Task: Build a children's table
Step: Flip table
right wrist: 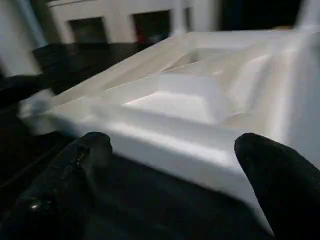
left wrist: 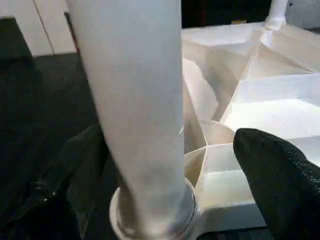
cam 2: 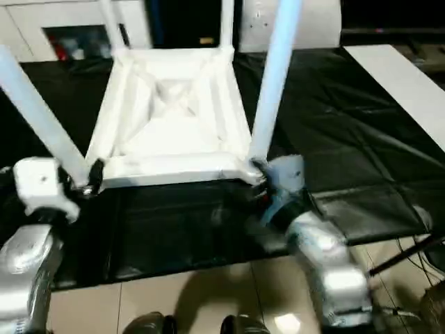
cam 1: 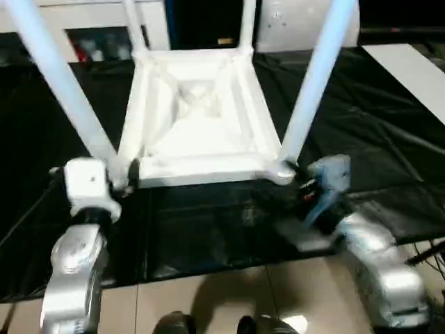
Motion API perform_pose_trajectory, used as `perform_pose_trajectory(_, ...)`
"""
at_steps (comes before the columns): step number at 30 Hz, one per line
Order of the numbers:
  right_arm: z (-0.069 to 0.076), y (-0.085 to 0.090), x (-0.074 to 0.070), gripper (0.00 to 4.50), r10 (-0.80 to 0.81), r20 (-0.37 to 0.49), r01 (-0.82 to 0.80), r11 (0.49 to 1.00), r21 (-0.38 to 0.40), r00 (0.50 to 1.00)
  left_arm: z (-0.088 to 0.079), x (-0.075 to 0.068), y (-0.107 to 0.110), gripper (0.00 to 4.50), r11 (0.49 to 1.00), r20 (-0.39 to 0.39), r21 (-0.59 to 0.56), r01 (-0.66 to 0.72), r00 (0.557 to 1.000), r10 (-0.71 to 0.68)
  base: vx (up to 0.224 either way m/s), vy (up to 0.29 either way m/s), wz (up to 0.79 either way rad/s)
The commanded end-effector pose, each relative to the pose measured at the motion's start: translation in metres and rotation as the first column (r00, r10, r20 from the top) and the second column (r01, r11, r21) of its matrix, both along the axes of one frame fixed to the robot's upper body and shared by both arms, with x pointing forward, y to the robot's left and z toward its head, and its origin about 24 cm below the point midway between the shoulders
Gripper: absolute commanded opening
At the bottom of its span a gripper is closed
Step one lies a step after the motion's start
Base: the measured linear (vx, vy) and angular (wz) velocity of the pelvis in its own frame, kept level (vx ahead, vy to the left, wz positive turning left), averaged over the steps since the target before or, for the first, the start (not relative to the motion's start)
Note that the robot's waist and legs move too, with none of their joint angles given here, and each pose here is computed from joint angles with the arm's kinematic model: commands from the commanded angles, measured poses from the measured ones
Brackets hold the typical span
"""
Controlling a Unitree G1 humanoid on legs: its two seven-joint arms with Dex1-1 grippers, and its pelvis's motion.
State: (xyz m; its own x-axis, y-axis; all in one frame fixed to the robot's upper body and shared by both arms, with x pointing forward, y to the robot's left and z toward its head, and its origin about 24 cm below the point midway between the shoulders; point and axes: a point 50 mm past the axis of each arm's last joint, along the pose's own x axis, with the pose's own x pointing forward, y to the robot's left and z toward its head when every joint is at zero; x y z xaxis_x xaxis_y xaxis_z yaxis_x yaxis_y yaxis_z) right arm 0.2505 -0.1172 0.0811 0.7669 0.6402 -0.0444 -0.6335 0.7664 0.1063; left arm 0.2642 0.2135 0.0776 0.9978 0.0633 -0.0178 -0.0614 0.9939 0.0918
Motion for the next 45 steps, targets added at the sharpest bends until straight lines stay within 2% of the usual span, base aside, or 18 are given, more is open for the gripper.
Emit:
perform_pose_trajectory(1,0.003,0.008,-0.005,4.5,0.037,-0.002,-0.037,0.999,0.0,0.999,-0.003,0.005,0.001,4.02,1.0,-0.009,-0.018,0.024,1.0,-0.024,0.0,0.0,0.0)
perform_pose_trajectory(3,0.001,0.013,-0.008,4.5,0.064,-0.014,-0.064,0.998,0.007,0.998,-0.003,0.009,0.003,3.92,0.999,-0.006,-0.024,0.021,1.0,-0.021,0.0,0.0,0.0)
perform_pose_trajectory(5,0.001,0.015,-0.009,4.5,0.074,-0.008,-0.074,0.997,0.0,0.997,-0.004,0.01,0.003,3.57,0.999,-0.005,-0.026,0.021,1.0,-0.022,0.0,0.0,0.0)
perform_pose_trajectory(8,-0.003,0.021,-0.015,4.5,0.13,-0.02,-0.131,0.991,-0.007,0.991,-0.006,0.015,0.004,3.49,0.999,-0.01,-0.023,0.026,1.0,-0.026,0.0,0.0,0.0)
perform_pose_trajectory(9,-0.003,0.022,-0.015,4.5,0.14,-0.026,-0.14,0.99,-0.005,0.99,-0.006,0.016,0.004,3.24,0.999,-0.011,-0.024,0.023,1.0,-0.023,0.0,0.0,0.0)
perform_pose_trajectory(11,-0.003,0.027,-0.018,4.5,0.183,-0.035,-0.183,0.983,0.001,0.983,-0.007,0.019,0.006,3.12,0.999,-0.014,-0.032,0.019,1.0,-0.019,0.0,0.0,0.0)
perform_pose_trajectory(22,-0.004,0.031,-0.019,4.5,0.214,-0.042,-0.215,0.977,-0.008,0.976,-0.011,0.02,0.006,2.27,0.998,-0.018,-0.051,0.03,0.999,-0.031,0.0,0.0,0.0)
perform_pose_trajectory(28,-0.004,0.032,-0.018,4.5,0.21,-0.047,-0.21,0.978,-0.007,0.977,-0.013,0.02,0.005,2.06,0.996,-0.024,-0.089,0.033,0.999,-0.035,0.0,0.0,0.0)
perform_pose_trajectory(32,-0.006,0.032,-0.015,4.5,0.167,-0.068,-0.167,0.986,0.006,0.984,-0.014,0.019,0.001,2.06,0.984,-0.038,-0.174,0.031,0.999,-0.038,0.0,0.0,0.0)
perform_pose_trajectory(34,-0.007,0.032,-0.01,4.5,0.114,-0.094,-0.112,0.993,0.021,0.989,-0.015,0.019,-0.005,2.05,0.934,-0.048,-0.358,-0.012,0.999,-0.005,0.0,0.0,0.0)
perform_pose_trajectory(35,-0.007,0.032,-0.01,4.5,0.114,-0.094,-0.112,0.993,0.021,0.989,-0.015,0.019,-0.005,2.05,0.934,-0.048,-0.358,-0.012,0.999,-0.005,0.0,0.0,0.0)
perform_pose_trajectory(36,-0.009,0.032,-0.004,4.5,0.058,-0.123,-0.054,0.998,0.035,0.991,-0.016,0.017,-0.013,2.04,0.874,-0.063,-0.486,-0.028,0.998,-0.004,0.0,0.0,0.0)
perform_pose_trajectory(41,-0.011,0.036,0.009,4.5,-0.023,-0.193,0.039,0.996,0.08,0.981,-0.016,0.012,-0.034,2.04,0.77,-0.077,-0.638,-0.016,0.996,-0.043,0.0,0.0,0.0)
perform_pose_trajectory(45,-0.013,0.036,0.023,4.5,-0.103,-0.245,0.14,0.98,0.139,0.964,-0.01,0.01,-0.052,2.04,0.731,-0.069,-0.68,0.056,0.988,-0.139,0.0,0.0,0.0)
